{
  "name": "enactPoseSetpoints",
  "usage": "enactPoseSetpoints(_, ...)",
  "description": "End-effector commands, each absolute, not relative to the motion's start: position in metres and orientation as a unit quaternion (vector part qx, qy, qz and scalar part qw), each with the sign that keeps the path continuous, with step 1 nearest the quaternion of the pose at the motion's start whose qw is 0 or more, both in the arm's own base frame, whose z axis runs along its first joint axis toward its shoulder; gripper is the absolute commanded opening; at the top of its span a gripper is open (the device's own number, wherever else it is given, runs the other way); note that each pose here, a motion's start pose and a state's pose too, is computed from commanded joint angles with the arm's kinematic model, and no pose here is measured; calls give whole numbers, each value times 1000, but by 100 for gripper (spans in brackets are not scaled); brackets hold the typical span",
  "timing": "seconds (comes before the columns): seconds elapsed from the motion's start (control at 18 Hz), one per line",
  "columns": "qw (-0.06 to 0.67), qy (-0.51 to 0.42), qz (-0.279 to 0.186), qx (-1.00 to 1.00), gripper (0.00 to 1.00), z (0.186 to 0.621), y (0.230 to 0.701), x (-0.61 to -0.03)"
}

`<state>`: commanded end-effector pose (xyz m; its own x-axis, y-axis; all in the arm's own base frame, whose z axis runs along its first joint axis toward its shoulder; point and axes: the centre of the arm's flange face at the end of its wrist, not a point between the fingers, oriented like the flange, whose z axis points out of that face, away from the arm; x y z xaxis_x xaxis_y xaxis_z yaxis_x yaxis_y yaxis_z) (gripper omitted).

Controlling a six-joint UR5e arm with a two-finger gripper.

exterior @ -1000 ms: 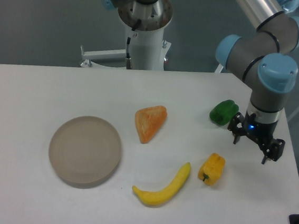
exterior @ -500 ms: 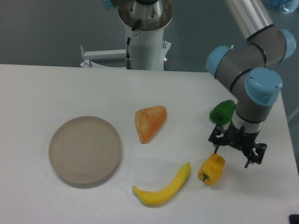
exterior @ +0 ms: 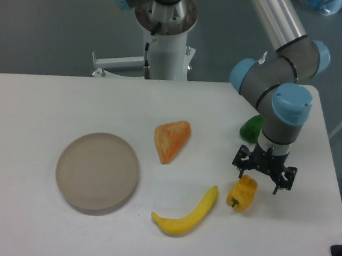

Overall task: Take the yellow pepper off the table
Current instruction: 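Lower the open gripper down around the yellow pepper, then close the gripper on the yellow pepper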

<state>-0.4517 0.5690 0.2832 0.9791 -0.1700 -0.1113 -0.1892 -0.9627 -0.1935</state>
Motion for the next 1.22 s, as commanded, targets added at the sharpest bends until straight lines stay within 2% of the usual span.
enactPoseSetpoints(1.22, 104, 103, 48, -988, 100, 257, 582, -438)
